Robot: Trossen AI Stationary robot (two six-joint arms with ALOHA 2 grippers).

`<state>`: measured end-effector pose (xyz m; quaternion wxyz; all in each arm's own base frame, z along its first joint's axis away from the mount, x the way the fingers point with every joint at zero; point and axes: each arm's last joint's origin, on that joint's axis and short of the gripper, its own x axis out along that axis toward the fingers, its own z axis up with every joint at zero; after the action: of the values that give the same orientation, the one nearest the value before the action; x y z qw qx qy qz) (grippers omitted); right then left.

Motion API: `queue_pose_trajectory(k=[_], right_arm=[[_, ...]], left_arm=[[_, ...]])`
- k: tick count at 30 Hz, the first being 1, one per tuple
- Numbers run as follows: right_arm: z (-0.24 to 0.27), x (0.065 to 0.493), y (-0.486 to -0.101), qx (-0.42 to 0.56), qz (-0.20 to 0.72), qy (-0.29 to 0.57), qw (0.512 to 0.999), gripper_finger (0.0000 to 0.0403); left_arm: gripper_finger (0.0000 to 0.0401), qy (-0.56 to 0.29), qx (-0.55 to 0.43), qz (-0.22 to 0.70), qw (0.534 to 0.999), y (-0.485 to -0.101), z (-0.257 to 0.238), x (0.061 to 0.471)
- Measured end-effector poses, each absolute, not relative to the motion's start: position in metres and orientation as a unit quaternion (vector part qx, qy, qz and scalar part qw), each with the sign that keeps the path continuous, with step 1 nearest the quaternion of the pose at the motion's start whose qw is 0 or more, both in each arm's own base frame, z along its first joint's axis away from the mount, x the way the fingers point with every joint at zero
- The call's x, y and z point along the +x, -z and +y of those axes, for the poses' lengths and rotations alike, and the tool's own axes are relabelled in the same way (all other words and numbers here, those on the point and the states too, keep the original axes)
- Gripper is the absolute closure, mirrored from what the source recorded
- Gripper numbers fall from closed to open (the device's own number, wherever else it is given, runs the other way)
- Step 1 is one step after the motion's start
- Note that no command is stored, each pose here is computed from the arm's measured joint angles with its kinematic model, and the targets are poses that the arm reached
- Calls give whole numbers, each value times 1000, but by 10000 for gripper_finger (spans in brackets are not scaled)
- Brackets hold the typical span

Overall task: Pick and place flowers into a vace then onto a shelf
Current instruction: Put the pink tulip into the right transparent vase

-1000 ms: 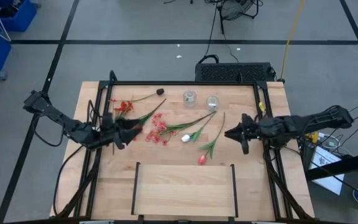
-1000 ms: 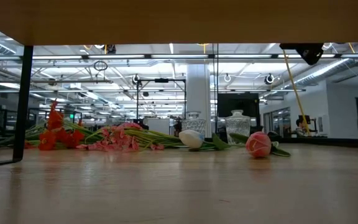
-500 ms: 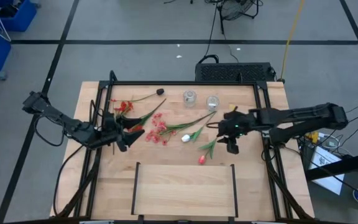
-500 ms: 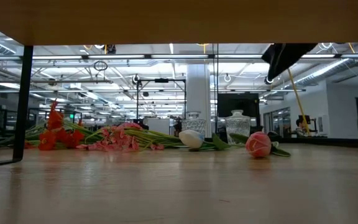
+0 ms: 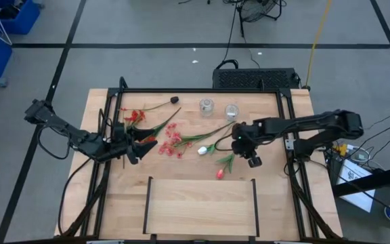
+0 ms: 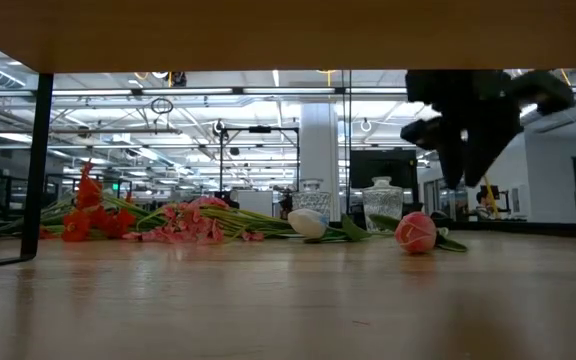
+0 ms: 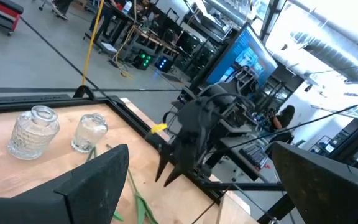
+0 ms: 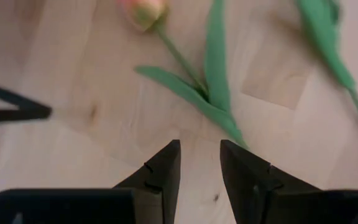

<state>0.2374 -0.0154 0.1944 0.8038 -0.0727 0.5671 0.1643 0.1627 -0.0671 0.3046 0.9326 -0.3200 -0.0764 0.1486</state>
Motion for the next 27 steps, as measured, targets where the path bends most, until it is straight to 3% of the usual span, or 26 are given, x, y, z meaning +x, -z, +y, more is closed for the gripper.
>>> queue_pose_trajectory(k=[15, 27], right_arm=[[-24, 257, -161, -167, 577, -211, 771, 298], [-25, 263, -144, -168, 588, -219, 761, 298]], left_arm=[[2, -149, -320, -77, 933, -305, -67, 163], [2, -149, -316, -76, 934, -305, -67, 163]])
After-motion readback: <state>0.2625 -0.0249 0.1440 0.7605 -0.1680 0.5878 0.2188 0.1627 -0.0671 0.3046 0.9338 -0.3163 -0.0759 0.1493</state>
